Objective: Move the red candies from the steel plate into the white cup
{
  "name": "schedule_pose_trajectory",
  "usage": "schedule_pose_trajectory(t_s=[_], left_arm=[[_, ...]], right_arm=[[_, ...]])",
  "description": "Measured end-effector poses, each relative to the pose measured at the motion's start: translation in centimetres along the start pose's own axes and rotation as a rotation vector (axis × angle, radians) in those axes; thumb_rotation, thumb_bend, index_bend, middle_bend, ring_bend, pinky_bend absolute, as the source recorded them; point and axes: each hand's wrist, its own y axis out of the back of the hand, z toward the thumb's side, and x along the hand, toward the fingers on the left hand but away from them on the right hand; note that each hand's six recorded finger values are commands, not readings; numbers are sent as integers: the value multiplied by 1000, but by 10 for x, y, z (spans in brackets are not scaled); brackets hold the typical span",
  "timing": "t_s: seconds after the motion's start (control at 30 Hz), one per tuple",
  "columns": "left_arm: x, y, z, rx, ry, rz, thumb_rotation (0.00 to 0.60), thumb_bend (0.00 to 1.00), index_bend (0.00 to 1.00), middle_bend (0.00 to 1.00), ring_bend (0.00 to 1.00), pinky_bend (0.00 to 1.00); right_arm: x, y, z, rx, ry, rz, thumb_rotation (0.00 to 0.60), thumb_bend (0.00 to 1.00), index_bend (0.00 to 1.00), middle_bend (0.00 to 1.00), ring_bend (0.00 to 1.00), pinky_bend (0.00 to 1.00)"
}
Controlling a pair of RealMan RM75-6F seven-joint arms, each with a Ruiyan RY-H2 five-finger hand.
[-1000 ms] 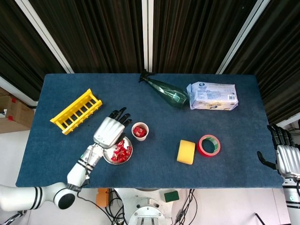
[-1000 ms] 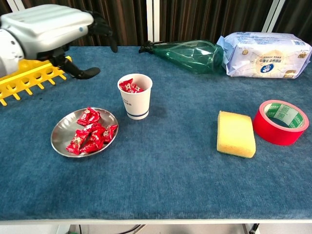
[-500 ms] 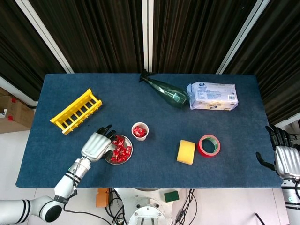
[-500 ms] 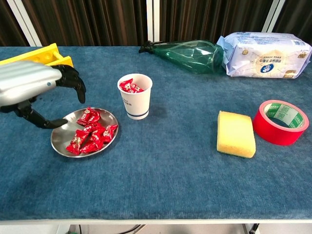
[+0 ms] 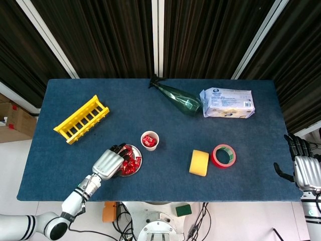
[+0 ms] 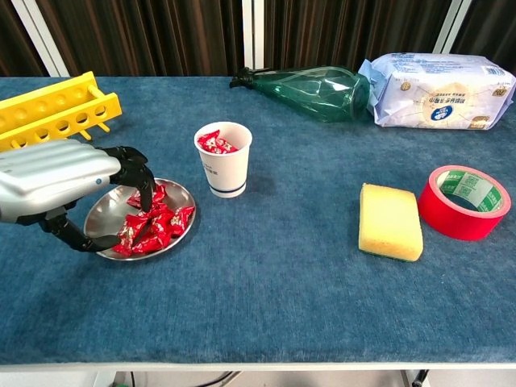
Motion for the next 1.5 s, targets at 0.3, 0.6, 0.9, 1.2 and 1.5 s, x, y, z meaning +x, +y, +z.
schedule_pose_trajectory(t_s=[0.3,0.6,0.9,1.2,1.5], left_arm=[[2,-5,-2,17,11,-14,600,284,426,236,80,230],[5,-8,-1,17,7,-17,600,285,452,235,80,231],[6,-9,-1,15,5,-17,600,306,512,236,80,231],[6,-5,0,11,6,6,600,326,569,236,80,233],[2,12,-3,-3,14,56,600,331,576,237,80,233]], right_arm=[[-1,0,0,2,-3,1,600,327,0,0,0,0],[0,0,0,2,-3,-1,600,327,0,0,0,0],[-1,-1,0,5,-4,2,600,327,0,0,0,0],[-1,-1,0,3,-4,1,600,327,0,0,0,0],[0,0,0,2,-3,0,600,327,0,0,0,0]])
